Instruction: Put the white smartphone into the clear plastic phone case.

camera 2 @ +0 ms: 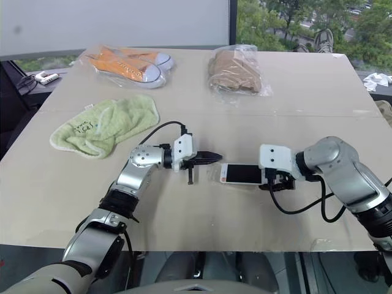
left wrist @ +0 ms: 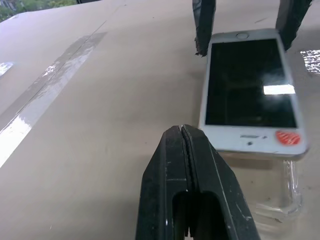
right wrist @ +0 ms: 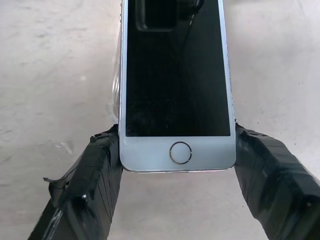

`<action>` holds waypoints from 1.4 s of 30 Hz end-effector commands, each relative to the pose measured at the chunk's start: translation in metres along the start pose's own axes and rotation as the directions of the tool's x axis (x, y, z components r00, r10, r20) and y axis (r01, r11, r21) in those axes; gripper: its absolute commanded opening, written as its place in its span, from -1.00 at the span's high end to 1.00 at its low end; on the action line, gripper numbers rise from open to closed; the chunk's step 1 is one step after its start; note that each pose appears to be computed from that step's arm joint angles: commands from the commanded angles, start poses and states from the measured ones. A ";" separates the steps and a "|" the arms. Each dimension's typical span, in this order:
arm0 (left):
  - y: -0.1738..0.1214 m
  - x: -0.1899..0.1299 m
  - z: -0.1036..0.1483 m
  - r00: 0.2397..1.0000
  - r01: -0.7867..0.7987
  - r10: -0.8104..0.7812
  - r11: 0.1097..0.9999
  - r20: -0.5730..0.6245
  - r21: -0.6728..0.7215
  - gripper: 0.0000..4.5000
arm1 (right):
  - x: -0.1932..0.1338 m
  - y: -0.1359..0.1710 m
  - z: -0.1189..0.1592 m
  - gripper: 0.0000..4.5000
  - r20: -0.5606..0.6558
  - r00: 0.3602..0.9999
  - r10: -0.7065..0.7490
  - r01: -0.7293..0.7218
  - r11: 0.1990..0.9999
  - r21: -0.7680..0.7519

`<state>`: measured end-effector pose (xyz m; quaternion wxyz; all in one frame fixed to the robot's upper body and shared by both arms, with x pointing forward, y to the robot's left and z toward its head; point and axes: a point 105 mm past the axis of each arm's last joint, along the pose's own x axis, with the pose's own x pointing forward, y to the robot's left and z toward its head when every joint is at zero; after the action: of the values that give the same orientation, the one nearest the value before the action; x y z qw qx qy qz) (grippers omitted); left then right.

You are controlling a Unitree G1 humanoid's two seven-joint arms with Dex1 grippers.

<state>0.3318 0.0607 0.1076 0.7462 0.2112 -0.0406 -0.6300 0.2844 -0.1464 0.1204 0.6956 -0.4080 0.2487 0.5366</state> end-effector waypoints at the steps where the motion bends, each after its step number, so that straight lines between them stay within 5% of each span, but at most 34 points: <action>1: 0.002 0.001 0.018 0.998 0.001 -0.003 0.999 0.057 0.040 1.00 | -0.006 -0.004 0.008 -0.29 -0.003 1.000 -0.025 0.025 0.999 -0.041; 19: -0.022 0.003 0.023 0.990 0.118 -0.117 0.993 0.083 -0.007 1.00 | -0.003 0.004 0.009 -0.29 -0.036 0.999 -0.001 0.001 1.000 -0.001; 33: -0.037 0.009 0.000 0.983 0.179 -0.178 0.984 -0.043 0.005 1.00 | -0.001 0.006 0.012 -0.29 -0.025 1.000 0.010 -0.010 1.000 0.011; 35: -0.039 0.010 -0.005 0.980 0.188 -0.186 0.982 -0.074 0.023 1.00 | -0.001 0.006 0.012 -0.75 -0.023 1.000 0.011 -0.010 1.000 0.015; 37: -0.039 0.010 -0.009 0.979 0.183 -0.179 0.983 -0.094 0.031 1.00 | -0.001 0.007 0.012 -0.98 -0.020 1.000 0.010 -0.009 1.000 0.018; 42: -0.036 0.013 -0.011 0.980 0.174 -0.169 0.984 -0.107 0.040 1.00 | -0.002 0.007 0.013 -0.98 -0.013 1.000 0.008 -0.007 1.000 0.023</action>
<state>0.3058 0.0499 0.0860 0.6918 0.2569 -0.0042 -0.6748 0.2776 -0.1390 0.1204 0.6959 -0.3966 0.2752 0.5317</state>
